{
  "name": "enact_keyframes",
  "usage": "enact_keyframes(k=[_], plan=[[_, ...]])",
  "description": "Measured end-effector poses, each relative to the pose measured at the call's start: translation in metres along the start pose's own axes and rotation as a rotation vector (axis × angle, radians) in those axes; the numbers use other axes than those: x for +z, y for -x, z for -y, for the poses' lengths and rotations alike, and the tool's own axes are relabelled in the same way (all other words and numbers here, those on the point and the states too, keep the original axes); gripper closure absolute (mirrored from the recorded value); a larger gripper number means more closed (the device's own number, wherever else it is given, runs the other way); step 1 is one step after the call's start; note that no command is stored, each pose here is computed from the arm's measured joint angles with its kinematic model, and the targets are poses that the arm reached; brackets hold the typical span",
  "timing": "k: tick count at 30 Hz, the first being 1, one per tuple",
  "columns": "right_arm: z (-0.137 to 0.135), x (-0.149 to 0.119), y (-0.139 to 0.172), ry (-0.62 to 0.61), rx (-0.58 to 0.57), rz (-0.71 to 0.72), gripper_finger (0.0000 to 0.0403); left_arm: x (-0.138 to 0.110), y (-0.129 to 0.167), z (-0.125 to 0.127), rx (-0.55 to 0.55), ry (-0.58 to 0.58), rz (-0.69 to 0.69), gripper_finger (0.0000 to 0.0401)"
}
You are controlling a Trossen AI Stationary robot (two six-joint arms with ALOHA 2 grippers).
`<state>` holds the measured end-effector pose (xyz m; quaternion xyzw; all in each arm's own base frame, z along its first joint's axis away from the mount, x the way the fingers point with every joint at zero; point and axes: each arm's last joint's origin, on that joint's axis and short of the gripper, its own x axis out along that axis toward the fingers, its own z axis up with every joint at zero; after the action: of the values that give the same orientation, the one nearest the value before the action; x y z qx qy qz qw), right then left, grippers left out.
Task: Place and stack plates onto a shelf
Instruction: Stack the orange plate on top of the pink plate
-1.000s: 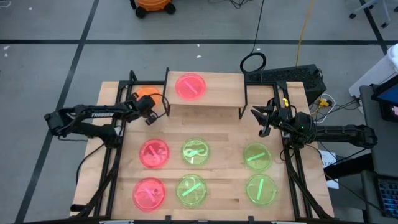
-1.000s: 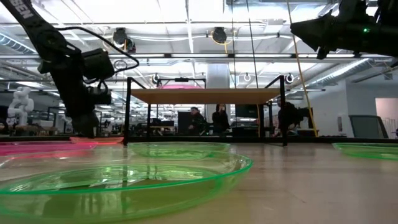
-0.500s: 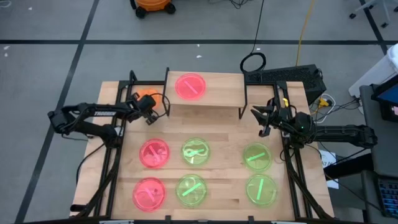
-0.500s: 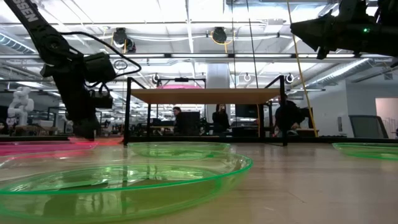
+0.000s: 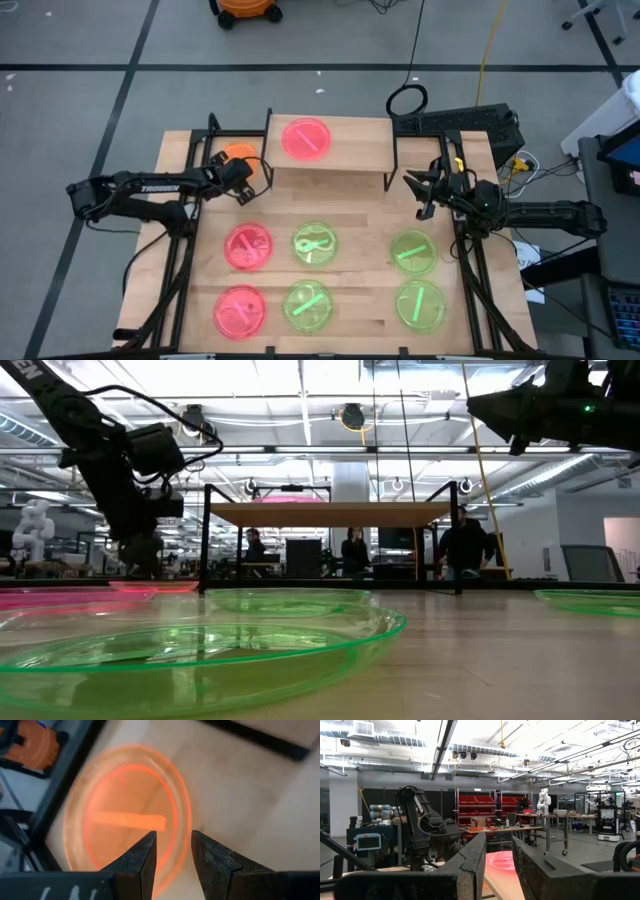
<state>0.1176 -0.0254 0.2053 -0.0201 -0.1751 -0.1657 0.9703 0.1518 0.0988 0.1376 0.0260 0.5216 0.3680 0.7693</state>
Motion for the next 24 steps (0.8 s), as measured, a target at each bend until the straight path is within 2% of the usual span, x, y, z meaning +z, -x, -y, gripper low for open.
enact_keyframes(k=[11,21,24], plan=[[0.000,0.000,0.000,0.000,0.000,0.000,0.0325,-0.007,-0.018,0.004,0.009,-0.008,-0.116,0.0272],[0.000,0.000,0.000,0.000,0.000,0.000,0.0325,-0.005,-0.023,0.003,0.028,-0.014,-0.116,0.0273],[0.000,0.000,0.000,0.000,0.001,0.000,0.0325,-0.005,-0.023,0.003,0.031,-0.014,-0.116,0.0287]])
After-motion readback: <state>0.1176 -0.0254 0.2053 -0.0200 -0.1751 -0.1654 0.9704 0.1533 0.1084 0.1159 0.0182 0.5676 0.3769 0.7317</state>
